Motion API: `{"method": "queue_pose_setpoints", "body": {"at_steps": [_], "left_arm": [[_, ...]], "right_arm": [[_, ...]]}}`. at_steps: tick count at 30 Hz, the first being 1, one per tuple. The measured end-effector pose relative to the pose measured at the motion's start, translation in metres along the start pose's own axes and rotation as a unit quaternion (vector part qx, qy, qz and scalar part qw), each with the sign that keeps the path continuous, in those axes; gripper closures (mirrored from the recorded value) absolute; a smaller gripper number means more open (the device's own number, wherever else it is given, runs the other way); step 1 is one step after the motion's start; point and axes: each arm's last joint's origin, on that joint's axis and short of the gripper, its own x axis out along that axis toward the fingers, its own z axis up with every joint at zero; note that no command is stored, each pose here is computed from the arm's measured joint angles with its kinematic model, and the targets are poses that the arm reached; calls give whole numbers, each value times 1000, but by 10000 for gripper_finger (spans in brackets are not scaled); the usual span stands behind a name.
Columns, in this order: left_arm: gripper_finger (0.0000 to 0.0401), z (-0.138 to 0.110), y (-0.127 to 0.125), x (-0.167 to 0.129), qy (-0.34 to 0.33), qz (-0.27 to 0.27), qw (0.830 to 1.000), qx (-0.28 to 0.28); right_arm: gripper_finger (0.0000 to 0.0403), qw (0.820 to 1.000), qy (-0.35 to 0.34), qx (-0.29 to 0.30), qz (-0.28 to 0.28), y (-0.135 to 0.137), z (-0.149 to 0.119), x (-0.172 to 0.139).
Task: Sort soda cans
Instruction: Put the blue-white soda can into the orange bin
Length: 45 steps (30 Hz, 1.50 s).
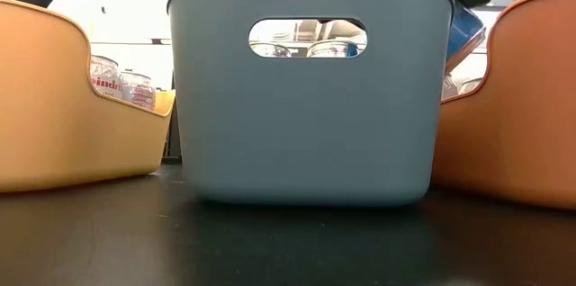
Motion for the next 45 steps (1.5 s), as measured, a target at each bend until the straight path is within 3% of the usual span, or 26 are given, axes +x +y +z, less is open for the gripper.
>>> {"method": "queue_pose_setpoints", "body": {"at_steps": [12, 26, 35, 40, 45], "left_arm": [[108, 2, -1, 0, -9, -11, 1000, 8], [108, 2, -3, 0, -5, -32, 999, 12], [107, 1, -5, 0, -3, -42, 998, 39], [60, 1, -11, 0, -4, -75, 993, 91], [56, 13, -19, -14, -65, -116, 985, 107]], "right_arm": [[55, 999, 22, 27, 4, -6, 0, 8], [107, 999, 37, 31, 20, -7, 0, 10], [112, 998, 38, 31, 29, -3, -2, 5], [114, 997, 55, 21, 56, -1, -4, 4], [132, 996, 68, 10, 53, 0, -12, 4]]}}
